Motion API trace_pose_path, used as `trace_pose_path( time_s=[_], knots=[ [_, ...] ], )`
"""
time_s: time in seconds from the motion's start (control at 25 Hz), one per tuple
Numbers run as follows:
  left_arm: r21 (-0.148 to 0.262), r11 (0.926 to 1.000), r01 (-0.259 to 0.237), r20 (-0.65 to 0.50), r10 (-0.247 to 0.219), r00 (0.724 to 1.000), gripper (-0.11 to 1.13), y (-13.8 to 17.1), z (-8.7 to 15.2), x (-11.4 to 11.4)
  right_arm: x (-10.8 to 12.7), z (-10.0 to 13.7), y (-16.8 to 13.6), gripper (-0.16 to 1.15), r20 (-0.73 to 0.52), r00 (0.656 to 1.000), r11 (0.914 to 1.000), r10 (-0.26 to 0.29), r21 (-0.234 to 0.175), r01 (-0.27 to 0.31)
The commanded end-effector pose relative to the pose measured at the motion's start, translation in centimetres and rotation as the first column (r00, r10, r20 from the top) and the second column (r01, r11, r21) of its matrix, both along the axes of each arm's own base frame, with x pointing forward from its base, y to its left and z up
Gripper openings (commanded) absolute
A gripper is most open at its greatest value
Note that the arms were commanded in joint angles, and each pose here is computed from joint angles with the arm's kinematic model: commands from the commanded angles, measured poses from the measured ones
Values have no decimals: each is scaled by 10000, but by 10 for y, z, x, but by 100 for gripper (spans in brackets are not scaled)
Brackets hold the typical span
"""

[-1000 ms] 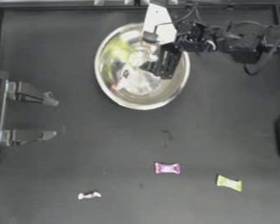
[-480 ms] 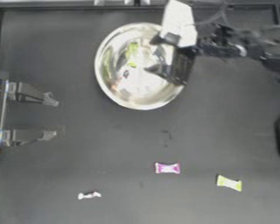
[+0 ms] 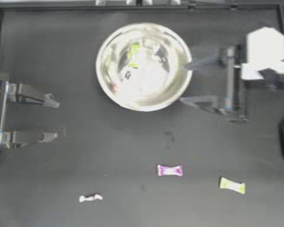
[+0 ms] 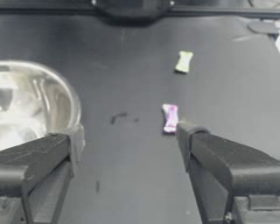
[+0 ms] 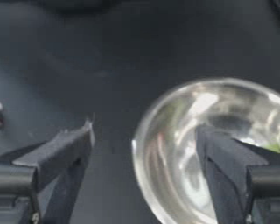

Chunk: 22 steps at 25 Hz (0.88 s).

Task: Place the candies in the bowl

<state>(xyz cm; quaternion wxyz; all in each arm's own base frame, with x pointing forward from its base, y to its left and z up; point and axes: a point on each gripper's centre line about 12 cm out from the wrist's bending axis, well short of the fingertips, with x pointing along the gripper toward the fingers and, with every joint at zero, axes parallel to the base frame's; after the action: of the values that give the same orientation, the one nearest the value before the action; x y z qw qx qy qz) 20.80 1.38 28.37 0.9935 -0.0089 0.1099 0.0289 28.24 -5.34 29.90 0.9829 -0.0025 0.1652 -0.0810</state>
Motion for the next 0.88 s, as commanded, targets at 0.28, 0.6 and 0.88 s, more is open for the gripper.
trace_pose_path(
  time_s=[0.28,0.6,0.88],
  knots=[
    [23,10000,88,191,-88,9998,96,-1,10,-1,-63,15,41,98,2233,9686,9939,1094,-362,-1039],
    [-124,9991,398,-398,-402,9984,96,-5,18,3,-86,8,47,98,2764,9529,9919,1247,-111,-1266],
    [-814,9936,788,-2202,-950,9708,96,-13,17,27,-87,7,47,98,2736,9542,9921,1209,2,-1258]
  ],
)
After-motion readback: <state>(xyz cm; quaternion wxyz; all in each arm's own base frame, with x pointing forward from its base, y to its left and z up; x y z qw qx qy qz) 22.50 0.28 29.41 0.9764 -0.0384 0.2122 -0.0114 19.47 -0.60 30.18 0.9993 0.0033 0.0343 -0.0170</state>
